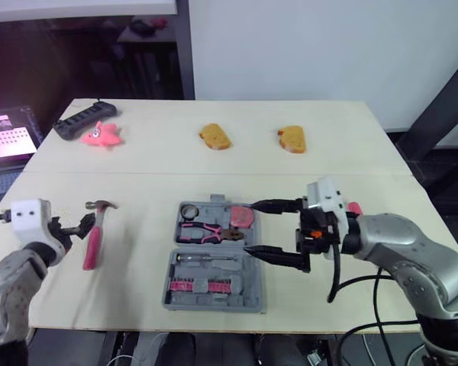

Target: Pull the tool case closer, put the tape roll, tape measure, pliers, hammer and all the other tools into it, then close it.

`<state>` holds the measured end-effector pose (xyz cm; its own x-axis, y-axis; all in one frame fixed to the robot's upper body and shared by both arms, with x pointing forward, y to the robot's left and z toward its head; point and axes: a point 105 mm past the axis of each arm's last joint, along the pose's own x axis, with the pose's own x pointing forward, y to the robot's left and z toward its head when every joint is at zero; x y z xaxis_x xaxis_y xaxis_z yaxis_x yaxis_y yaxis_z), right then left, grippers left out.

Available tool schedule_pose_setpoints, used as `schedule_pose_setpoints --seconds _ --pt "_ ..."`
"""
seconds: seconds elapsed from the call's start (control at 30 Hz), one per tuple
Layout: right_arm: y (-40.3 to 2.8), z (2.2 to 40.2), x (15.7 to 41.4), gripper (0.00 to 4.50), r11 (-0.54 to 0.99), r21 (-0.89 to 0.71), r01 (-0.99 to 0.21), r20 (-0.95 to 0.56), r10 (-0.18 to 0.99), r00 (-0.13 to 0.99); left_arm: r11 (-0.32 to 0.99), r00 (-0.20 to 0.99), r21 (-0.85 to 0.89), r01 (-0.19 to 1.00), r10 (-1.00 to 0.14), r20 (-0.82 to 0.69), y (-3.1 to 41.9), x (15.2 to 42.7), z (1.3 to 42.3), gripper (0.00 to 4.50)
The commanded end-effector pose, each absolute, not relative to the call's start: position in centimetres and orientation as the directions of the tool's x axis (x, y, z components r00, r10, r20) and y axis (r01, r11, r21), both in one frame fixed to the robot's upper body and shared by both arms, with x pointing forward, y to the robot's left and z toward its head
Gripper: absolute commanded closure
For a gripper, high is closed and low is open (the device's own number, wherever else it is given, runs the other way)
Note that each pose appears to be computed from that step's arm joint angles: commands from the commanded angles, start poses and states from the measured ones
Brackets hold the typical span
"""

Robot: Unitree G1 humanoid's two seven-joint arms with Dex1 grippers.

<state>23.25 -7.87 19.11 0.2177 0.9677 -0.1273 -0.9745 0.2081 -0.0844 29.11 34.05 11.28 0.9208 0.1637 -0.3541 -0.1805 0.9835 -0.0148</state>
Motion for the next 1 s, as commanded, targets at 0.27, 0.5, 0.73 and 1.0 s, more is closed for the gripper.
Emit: schedule_pose_setpoints --seconds 0.27,0.5,0.73,1.0 --pt "-6.3 19.2 22.0 0.02 0.178 -0.095 -0.979 -0.104 0.977 0.188 0.989 0.826 0.056 -0.133 0.142 -0.545 34.1 32.1 8.4 0.00" --pt "-6.7 18.9 22.0 0.00 0.236 -0.105 -0.966 -0.132 0.960 0.249 0.979 0.793 -0.002 -0.204 0.163 -0.587 34.6 33.2 5.1 0.54" --pt "-6.9 18.6 21.9 0.00 0.256 -0.099 -0.962 -0.155 0.951 0.269 0.985 0.806 -0.019 -0.172 0.130 -0.578 34.3 34.1 4.5 3.91" --pt "-7.0 18.3 22.0 0.00 0.268 -0.092 -0.959 -0.169 0.945 0.280 0.986 0.815 -0.020 -0.167 0.127 -0.565 34.3 34.3 4.6 4.47"
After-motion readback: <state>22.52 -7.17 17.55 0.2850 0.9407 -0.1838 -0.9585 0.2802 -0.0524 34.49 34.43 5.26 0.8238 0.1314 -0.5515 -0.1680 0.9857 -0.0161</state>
